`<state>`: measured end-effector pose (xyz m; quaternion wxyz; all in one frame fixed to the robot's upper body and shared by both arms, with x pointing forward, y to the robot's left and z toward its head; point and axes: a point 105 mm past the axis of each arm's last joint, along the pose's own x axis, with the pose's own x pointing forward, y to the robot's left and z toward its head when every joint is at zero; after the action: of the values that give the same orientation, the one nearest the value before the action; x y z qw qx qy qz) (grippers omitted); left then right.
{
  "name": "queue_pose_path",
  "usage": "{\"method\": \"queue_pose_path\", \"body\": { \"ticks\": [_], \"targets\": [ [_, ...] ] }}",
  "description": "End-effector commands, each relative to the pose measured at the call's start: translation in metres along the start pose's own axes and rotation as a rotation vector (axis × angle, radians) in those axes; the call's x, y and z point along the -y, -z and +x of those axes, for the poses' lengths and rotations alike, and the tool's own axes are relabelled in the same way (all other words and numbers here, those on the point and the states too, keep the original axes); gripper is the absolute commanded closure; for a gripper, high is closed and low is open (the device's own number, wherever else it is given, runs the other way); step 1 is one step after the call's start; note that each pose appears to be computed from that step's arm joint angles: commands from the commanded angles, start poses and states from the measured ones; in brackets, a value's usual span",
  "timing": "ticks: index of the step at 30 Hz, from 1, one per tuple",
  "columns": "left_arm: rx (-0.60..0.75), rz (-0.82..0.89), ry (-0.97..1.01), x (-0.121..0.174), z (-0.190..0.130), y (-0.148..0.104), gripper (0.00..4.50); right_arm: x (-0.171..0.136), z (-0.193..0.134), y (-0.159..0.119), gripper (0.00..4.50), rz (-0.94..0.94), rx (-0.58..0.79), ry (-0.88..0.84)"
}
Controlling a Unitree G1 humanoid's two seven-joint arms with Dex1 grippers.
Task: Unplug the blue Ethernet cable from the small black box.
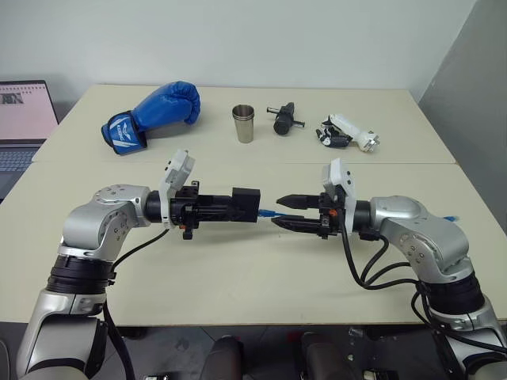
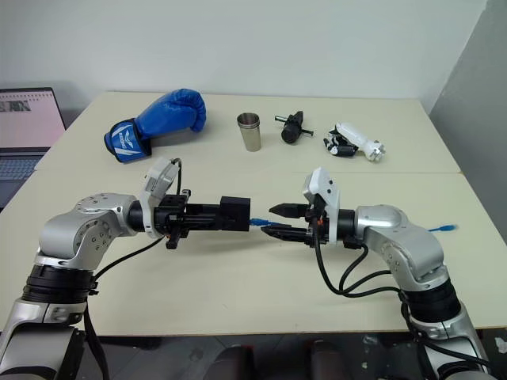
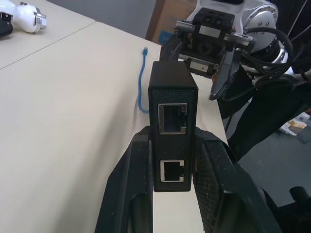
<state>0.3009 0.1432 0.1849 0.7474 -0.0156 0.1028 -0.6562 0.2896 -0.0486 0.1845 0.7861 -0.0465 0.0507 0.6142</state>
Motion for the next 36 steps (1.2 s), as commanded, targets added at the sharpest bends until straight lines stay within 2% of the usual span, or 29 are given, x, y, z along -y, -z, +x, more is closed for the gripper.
{"method": "queue_pose_path", "body": {
  "ticks": [1, 5, 8, 11, 23, 36],
  "targets": [
    [0.048, 0.025, 0.003, 0.002, -0.007, -0.015, 3.74, 0.002, 0.005, -0.008, 2.12, -0.014, 0.035, -0.018],
    [0.054, 0.004, -0.002, 0.001, -0.01, -0.013, 3.74, 0.004, 0.006, -0.008, 2.12, 0.007, 0.045, -0.036],
    [0.058, 0.0, -0.004, 0.0, -0.011, -0.013, 3.74, 0.004, 0.007, -0.007, 1.67, 0.017, 0.047, -0.046],
    [0.062, 0.0, -0.002, 0.0, -0.01, -0.014, 3.74, 0.003, 0.01, -0.01, 0.91, 0.036, 0.062, -0.06],
    [0.087, -0.009, 0.008, 0.0, -0.008, -0.018, 3.74, 0.011, 0.023, -0.008, 0.91, 0.159, 0.081, -0.074],
    [0.095, -0.007, -0.002, -0.002, -0.007, -0.019, 3.74, 0.011, 0.025, -0.011, 0.91, 0.204, 0.107, -0.099]
  ]
}}
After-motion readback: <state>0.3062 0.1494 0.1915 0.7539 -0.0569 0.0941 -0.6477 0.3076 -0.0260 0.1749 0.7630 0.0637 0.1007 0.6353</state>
